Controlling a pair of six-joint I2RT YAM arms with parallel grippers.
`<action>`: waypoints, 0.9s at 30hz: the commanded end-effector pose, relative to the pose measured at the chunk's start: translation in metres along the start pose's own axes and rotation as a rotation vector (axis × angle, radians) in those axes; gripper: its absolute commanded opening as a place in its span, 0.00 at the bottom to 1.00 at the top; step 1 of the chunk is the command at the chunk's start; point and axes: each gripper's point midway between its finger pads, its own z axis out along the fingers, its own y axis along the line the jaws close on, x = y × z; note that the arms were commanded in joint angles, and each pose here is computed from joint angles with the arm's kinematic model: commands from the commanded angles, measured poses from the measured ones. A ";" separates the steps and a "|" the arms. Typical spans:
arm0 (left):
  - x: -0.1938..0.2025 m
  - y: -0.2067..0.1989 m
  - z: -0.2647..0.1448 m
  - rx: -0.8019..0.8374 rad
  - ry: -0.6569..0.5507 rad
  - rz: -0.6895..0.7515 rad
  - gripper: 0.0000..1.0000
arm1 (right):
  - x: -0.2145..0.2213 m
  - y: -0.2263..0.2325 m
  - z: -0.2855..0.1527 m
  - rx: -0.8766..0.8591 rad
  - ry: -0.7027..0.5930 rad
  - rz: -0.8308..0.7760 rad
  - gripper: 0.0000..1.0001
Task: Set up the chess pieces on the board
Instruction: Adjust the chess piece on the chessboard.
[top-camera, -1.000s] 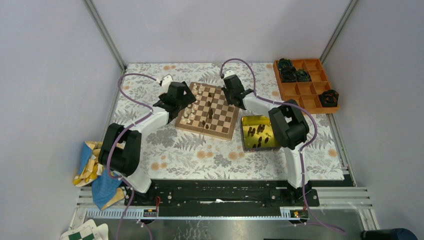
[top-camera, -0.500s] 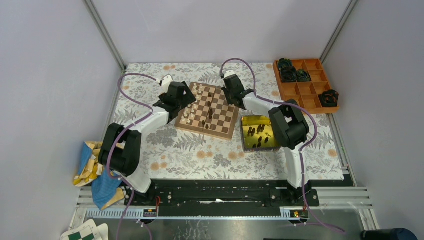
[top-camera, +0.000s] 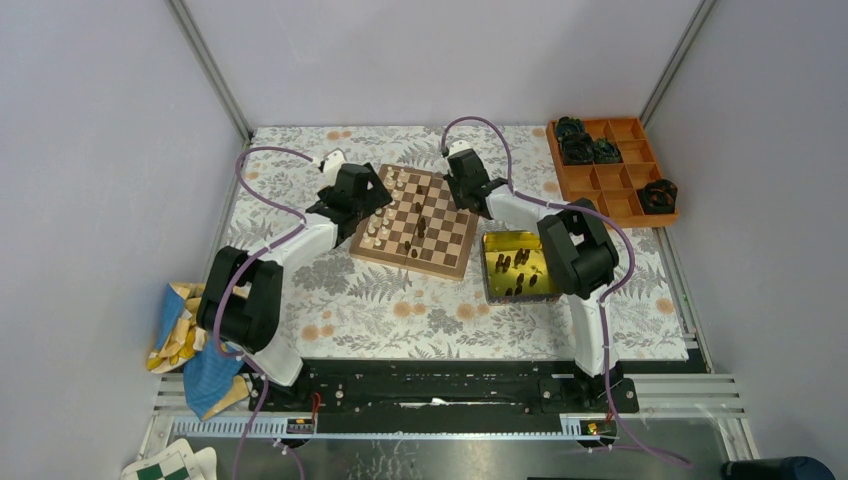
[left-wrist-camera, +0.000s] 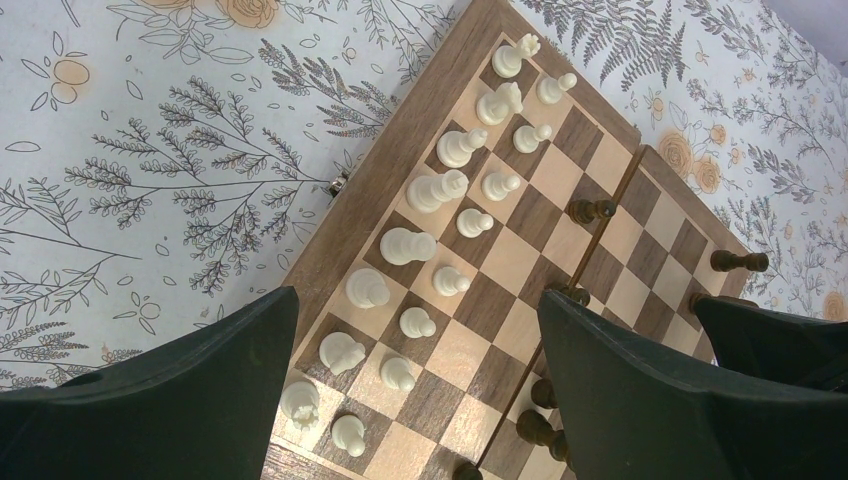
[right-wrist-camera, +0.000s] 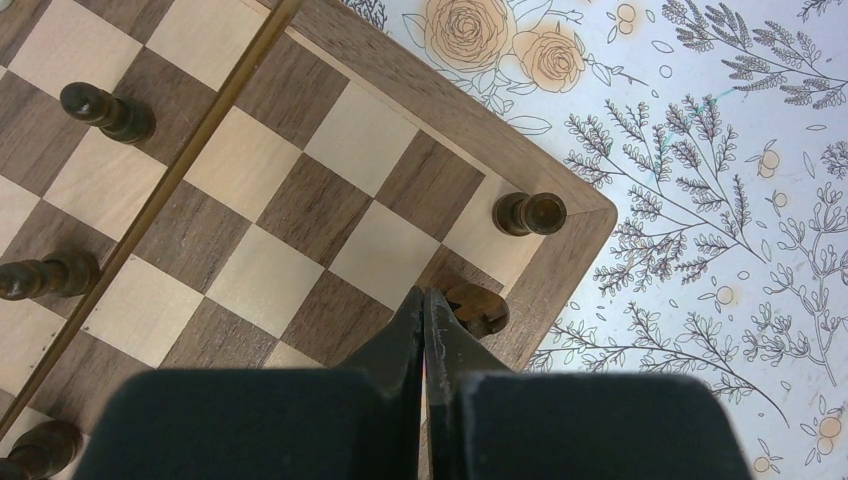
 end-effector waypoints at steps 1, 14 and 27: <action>-0.008 -0.006 0.002 0.025 -0.033 -0.021 0.96 | -0.014 -0.009 0.002 0.025 -0.032 0.009 0.00; -0.008 -0.005 0.003 0.024 -0.031 -0.020 0.97 | -0.016 -0.007 0.002 0.014 -0.031 0.011 0.00; -0.011 -0.006 0.001 0.019 -0.036 -0.022 0.97 | -0.034 0.009 -0.013 -0.059 -0.075 0.006 0.25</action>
